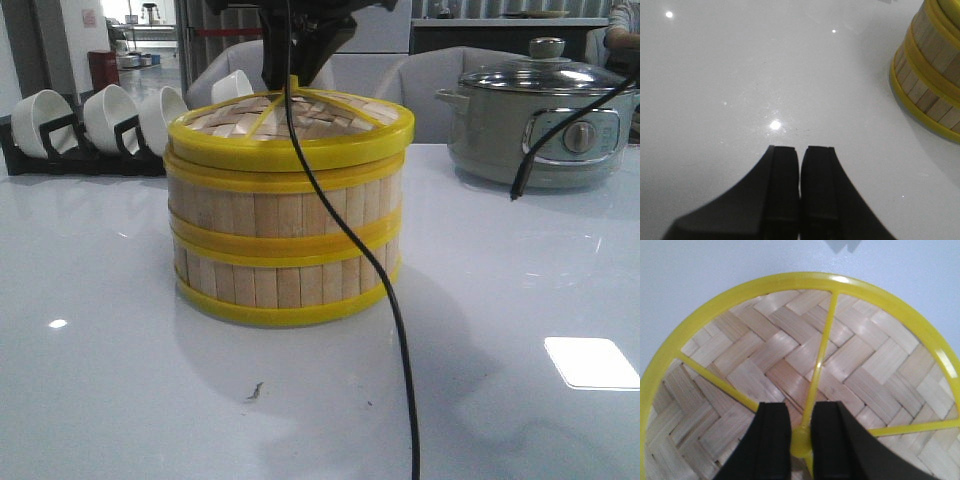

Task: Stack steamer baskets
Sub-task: 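Lower the lid onto the top basket and open the right gripper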

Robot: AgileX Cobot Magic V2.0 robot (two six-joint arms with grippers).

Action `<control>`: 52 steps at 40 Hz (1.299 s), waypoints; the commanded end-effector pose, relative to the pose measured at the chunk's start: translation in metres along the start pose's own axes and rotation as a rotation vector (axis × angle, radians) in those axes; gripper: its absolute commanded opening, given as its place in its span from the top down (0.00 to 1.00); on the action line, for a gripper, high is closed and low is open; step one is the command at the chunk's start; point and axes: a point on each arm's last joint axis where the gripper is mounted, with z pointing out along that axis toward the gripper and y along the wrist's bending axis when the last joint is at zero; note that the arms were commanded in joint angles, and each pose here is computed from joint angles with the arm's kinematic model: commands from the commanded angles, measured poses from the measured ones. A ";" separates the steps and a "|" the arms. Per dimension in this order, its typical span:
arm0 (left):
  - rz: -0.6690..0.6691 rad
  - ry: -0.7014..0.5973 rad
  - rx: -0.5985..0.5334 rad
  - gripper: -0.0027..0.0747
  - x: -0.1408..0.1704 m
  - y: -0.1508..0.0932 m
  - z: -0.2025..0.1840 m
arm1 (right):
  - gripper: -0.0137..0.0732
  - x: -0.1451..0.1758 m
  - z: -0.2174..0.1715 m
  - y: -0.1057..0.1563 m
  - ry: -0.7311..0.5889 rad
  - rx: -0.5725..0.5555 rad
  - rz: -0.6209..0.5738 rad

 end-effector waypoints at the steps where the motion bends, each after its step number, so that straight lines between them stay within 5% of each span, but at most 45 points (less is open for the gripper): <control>1: -0.006 -0.104 0.018 0.85 -0.016 -0.003 -0.004 | 0.80 -0.023 -0.045 0.000 -0.172 -0.021 0.003; 38: -0.006 -0.104 0.018 0.85 -0.016 -0.003 -0.004 | 0.79 -0.018 -0.035 0.001 -0.127 -0.021 0.004; 48: -0.006 -0.104 0.018 0.85 -0.016 -0.003 -0.004 | 0.42 -0.018 -0.036 0.001 -0.131 -0.023 0.007; 52: -0.006 -0.104 0.018 0.85 -0.016 -0.003 -0.004 | 0.39 -0.019 -0.040 0.001 -0.140 -0.024 0.009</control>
